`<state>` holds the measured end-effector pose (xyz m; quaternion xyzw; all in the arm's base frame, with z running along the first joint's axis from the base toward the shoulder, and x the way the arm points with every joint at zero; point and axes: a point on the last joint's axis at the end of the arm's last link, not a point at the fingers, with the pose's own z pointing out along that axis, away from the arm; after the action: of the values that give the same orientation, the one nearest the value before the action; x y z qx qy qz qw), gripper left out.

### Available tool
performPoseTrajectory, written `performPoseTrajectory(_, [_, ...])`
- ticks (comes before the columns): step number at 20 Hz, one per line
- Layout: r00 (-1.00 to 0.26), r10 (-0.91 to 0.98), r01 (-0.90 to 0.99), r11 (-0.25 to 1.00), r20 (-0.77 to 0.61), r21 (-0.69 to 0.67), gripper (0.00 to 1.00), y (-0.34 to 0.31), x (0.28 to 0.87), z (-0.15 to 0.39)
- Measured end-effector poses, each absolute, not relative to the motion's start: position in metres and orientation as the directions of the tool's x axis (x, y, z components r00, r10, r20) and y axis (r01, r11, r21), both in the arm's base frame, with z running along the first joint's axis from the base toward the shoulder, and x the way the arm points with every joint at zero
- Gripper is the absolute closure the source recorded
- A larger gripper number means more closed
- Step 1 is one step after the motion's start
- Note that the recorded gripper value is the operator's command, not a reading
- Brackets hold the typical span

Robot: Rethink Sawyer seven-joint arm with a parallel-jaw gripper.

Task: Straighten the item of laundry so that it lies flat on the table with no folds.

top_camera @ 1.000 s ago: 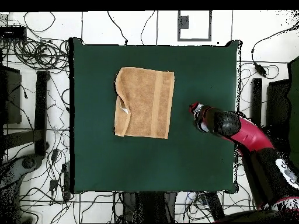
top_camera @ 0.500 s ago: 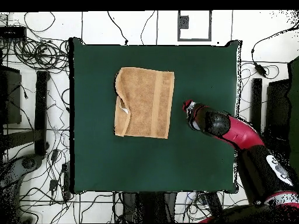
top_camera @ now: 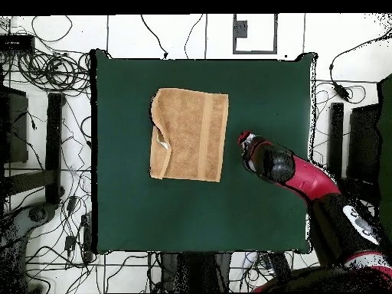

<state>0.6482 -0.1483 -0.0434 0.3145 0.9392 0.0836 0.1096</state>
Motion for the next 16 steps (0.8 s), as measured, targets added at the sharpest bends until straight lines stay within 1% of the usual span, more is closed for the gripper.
performPoseTrajectory(6, [-0.743,0.648,0.630,0.762,-0.170,0.150,0.00,-0.126,0.651,-0.041])
performPoseTrajectory(11, [-0.769,0.622,0.607,0.783,-0.150,0.134,0.00,-0.048,0.666,-0.033])
performPoseTrajectory(12, [-0.782,0.607,0.592,0.794,-0.138,0.139,0.00,-0.022,0.670,-0.029])
performPoseTrajectory(13, [-0.788,0.602,0.586,0.798,-0.132,0.140,0.00,-0.012,0.671,-0.027])
performPoseTrajectory(14, [-0.803,0.585,0.570,0.809,-0.112,0.144,0.00,0.016,0.674,-0.020])
performPoseTrajectory(16, [-0.811,0.577,0.562,0.814,-0.099,0.145,0.00,0.030,0.675,-0.016])
